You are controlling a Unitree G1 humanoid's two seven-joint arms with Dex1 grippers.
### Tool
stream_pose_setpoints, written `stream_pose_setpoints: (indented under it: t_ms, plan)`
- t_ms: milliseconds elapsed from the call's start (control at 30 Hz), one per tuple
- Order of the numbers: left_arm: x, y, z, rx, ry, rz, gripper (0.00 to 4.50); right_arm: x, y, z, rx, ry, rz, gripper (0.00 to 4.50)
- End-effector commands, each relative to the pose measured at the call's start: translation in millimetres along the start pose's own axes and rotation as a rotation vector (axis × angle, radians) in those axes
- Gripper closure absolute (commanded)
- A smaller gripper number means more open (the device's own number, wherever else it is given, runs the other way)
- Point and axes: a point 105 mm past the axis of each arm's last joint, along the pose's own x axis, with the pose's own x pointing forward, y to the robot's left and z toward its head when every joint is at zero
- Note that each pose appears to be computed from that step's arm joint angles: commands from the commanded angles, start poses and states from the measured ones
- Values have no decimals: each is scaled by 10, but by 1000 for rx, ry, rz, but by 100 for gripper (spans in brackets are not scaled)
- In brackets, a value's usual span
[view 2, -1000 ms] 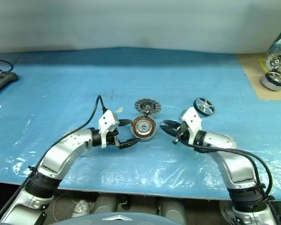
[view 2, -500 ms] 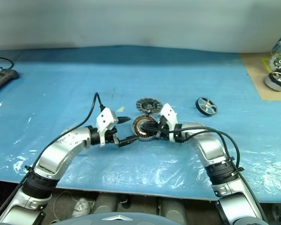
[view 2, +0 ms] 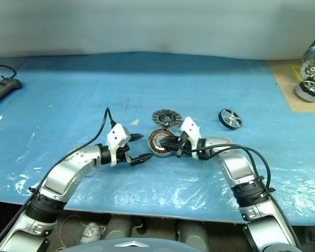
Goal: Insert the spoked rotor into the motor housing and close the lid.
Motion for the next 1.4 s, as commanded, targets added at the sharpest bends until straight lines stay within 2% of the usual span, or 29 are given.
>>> stream_pose_setpoints:
  t_ms: [33, 433, 700, 1067, 1133, 1267, 1400]
  plan:
    - [-8, -20, 80, 34, -32, -6, 0, 4, -27, 56, -22, -14, -6, 395]
    - [30, -83, 2, 27, -33, -9, 0, 38, -68, 110, -48, -18, -10, 395]
    - [-18, -71, -76, 24, -29, -3, 0, 52, -51, 10, -61, 31, -1, 395]
    - [-9, -133, 112, 36, -45, -10, 0, 83, -52, -106, -62, 61, -20, 395]
    - [6, -133, 101, 32, -43, -9, 0, 81, -46, -131, -65, 73, -16, 322]
    - [24, -100, 61, 20, -42, -1, 0, 79, -47, -149, -61, 82, -17, 204]
    - [32, -66, 23, 15, -38, 2, 0, 70, -69, -76, -77, 55, -28, 204]
